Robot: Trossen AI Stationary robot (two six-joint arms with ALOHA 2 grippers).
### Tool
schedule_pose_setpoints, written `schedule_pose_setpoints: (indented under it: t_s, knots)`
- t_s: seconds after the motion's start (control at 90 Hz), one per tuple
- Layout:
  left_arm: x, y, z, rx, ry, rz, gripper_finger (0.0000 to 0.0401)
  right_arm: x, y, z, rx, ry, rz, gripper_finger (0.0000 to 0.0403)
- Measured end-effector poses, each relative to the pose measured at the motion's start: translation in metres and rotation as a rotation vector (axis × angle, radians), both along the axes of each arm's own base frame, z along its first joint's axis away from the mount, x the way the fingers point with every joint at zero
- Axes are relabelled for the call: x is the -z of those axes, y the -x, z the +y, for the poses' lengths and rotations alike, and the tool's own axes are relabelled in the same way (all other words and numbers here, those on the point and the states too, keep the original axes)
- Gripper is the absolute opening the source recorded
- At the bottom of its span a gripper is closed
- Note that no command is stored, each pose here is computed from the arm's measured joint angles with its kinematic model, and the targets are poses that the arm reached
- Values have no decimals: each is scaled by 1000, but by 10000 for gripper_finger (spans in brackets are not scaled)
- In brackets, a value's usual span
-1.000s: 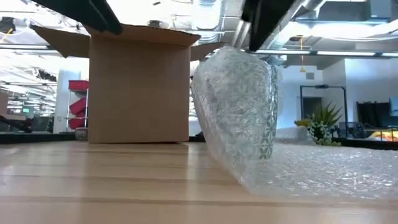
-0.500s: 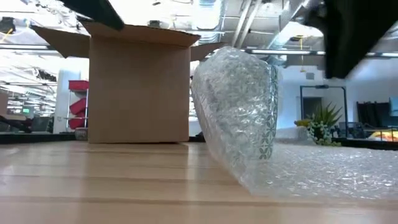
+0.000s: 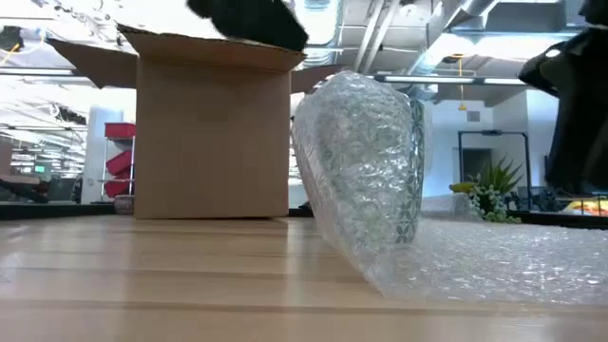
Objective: Wrap mug
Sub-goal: Wrap the green patterned mug with the bubble wrap
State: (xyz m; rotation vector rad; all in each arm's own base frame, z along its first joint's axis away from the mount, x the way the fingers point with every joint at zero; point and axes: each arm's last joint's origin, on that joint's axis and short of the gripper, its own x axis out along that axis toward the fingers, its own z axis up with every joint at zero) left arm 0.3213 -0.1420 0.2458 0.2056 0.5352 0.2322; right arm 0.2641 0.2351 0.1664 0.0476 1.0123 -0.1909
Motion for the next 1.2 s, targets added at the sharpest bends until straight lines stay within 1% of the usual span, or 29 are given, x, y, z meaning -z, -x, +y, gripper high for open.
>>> schedule_pose_setpoints:
  t_s: [0.067, 0.222, 0.367, 0.422, 0.533, 0.611, 0.678, 0.789, 0.922, 1.2]
  knots:
    - [-3, -7, 11, 10, 61, 18, 164, 0, 1, 2, 10, 8, -26, 120]
    - [-4, -22, 38, 58, 267, 50, 164, -2, 2, 5, 19, 44, -87, 120]
    - [0, -26, 57, 43, 364, 98, 164, -2, 2, 8, 13, 42, -107, 120]
    - [1, -26, 63, 26, 384, 120, 164, -3, 1, 8, 7, 40, -113, 120]
    - [3, -25, 65, 31, 425, 143, 164, -3, 1, 8, -7, 44, -118, 120]
    - [12, -30, 63, 36, 439, 168, 164, -3, 0, 8, -7, 46, -116, 120]
    - [25, -31, 59, 32, 425, 225, 164, -3, 0, 8, -6, 46, -116, 120]
    - [33, -40, 55, 4, 417, 217, 164, -3, -1, 7, -3, 41, -122, 120]
    - [37, -49, 56, -43, 417, 184, 164, -4, -3, 8, -7, 31, -135, 120]
    - [39, -51, 67, -110, 457, 191, 164, -6, -6, 9, -30, 40, -165, 120]
